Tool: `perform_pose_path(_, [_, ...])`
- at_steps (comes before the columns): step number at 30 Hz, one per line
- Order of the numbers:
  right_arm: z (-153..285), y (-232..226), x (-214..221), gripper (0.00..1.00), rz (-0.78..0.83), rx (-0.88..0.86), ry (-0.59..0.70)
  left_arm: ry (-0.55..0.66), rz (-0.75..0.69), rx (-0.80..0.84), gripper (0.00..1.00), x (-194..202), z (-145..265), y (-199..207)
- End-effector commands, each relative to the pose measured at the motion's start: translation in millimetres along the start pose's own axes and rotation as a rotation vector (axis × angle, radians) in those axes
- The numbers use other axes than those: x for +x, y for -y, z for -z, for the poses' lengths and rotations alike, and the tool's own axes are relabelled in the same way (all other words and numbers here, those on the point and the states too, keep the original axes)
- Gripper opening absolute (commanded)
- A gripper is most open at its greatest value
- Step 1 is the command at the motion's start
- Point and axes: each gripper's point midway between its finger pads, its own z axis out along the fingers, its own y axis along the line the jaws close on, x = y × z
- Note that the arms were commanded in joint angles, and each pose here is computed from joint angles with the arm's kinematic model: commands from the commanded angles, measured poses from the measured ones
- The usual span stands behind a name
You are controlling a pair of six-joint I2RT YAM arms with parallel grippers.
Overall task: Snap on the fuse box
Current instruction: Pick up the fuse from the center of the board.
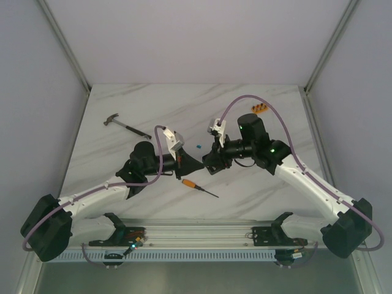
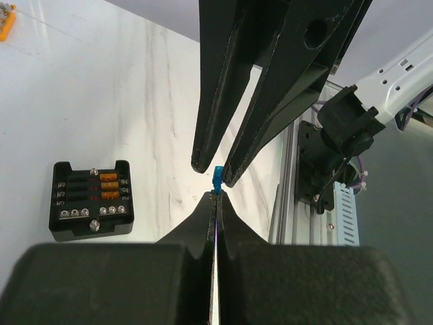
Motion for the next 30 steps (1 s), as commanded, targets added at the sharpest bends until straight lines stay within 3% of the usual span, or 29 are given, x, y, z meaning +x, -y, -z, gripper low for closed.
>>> perform_pose_path(1, [3,-1,-7,0.27,0.031,-0.016,0.018,0.043,-0.053,0.102,0.0,-18,1,21])
perform_pose_path(18, [8,-8,-6,0.35,0.037,-0.074,0.035,0.066,-0.052,0.148,0.0,-20,4,30])
perform_pose_path(30, [8,-16,-4,0.0,0.052,-0.119,0.036,0.079,-0.009,0.101,0.0,-21,-4,18])
